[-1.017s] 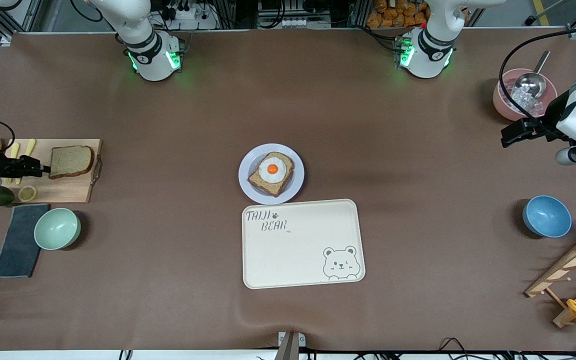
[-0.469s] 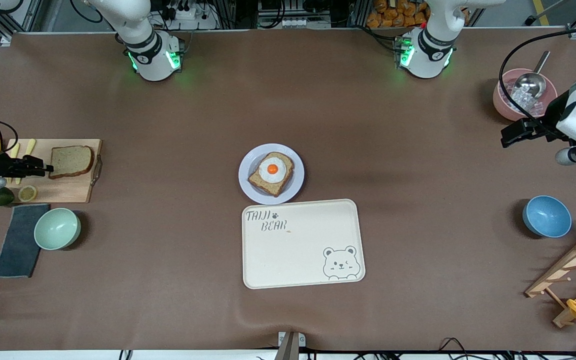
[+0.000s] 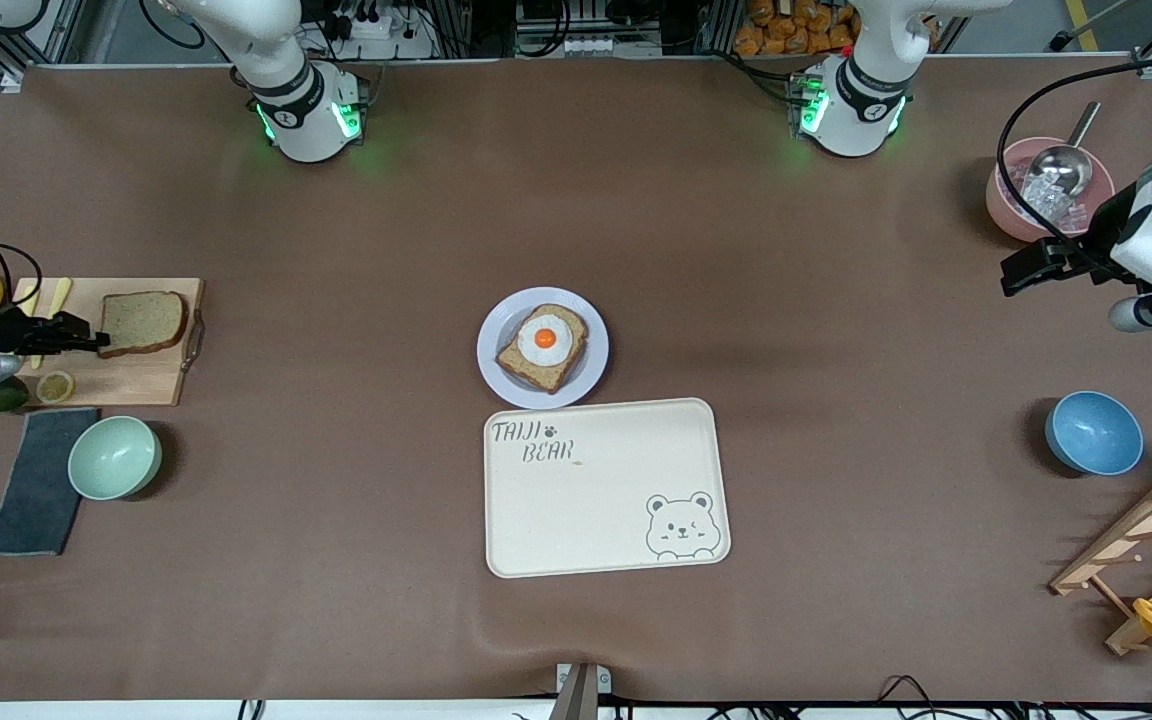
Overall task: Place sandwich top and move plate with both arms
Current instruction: 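Lift the bread slice off the cutting board with the right gripper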
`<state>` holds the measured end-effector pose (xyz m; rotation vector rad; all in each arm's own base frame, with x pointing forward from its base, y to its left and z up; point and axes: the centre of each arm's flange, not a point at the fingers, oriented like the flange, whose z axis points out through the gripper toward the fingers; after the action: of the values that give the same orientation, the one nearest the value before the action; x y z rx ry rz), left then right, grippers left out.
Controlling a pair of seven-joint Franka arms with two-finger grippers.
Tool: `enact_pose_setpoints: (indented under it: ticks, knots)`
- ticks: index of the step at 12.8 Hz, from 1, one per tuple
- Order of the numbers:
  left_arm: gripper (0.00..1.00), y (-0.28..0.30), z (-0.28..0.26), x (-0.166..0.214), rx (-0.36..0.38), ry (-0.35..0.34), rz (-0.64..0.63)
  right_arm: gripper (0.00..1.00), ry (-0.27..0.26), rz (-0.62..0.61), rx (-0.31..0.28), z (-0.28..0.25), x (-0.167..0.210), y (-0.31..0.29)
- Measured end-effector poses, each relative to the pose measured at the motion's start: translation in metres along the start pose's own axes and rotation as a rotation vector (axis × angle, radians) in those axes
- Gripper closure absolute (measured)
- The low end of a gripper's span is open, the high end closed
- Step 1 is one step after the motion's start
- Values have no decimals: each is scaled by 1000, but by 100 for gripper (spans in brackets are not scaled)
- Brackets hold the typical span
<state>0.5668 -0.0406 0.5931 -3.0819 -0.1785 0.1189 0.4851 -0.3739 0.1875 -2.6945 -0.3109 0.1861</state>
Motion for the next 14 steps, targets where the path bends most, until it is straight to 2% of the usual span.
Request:
enact_pose_setpoints:
  ticks: [1,3,8,11,14]
  knots:
    - [0,0,0,0,0,1,0,72,0,-2,1,0,0,0]
    - [0,0,1,1,0,2,0,96,-1,-5,2,0,0,0]
    - [0,0,2,1,0,1,0,96,-6,-27,15,1,-1,-2]
    - [0,0,2,2,0,0,0,96,-44,-30,99,-7,5,-14]
    - [0,1,2,3,-1,5,0,96,-59,-12,211,-20,18,-34]
